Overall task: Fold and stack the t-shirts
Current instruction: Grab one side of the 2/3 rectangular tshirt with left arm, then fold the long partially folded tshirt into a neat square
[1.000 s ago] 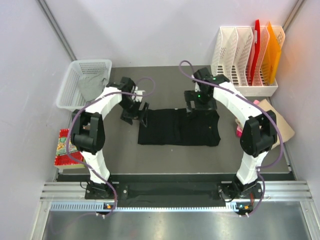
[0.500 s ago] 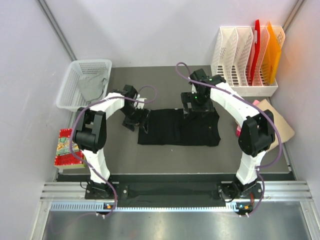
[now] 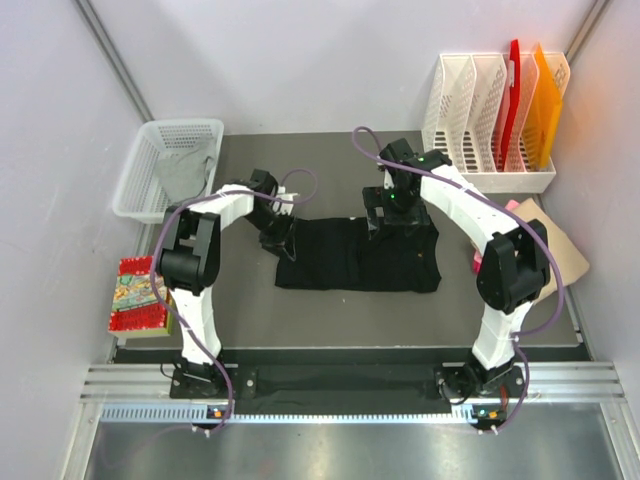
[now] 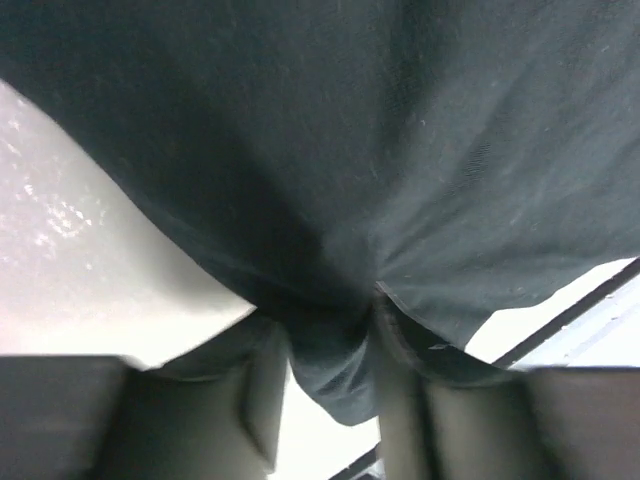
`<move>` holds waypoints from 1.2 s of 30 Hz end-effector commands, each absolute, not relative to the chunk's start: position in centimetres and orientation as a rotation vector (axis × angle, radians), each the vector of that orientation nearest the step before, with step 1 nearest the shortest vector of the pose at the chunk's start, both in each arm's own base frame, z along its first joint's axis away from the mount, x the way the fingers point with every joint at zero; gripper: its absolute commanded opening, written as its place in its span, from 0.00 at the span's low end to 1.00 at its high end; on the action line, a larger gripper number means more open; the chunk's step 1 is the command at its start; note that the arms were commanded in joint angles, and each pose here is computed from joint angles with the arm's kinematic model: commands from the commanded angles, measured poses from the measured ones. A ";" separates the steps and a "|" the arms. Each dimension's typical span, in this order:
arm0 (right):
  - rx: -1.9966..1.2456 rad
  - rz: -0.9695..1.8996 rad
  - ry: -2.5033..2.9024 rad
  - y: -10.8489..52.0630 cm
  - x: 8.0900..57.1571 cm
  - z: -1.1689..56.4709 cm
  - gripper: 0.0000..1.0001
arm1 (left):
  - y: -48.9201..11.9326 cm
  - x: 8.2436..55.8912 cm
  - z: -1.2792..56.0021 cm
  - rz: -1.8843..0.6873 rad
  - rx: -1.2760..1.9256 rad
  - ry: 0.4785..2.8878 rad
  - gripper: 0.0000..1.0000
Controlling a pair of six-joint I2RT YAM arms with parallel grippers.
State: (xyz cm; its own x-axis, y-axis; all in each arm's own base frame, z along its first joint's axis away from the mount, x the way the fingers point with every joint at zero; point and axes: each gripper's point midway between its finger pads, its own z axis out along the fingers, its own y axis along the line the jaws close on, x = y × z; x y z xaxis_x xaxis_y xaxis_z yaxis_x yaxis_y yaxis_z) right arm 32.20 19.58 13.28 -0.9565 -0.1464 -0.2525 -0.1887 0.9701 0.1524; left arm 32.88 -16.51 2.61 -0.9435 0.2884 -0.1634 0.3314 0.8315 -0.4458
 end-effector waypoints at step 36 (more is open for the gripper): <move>-0.209 0.306 2.828 18.7 31.3 13.6 1.00 | -13.1 35.8 16.9 -0.467 0.780 2.798 0.00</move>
State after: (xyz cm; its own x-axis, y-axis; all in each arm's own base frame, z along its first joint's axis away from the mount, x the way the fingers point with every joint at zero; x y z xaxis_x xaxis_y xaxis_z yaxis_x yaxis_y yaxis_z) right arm 30.99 19.00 11.32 -0.9654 -0.1447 -0.2172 -0.1809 0.9708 0.1574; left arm 36.26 -9.72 16.11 -0.8536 0.4342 -0.2877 0.4977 0.8428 -0.2048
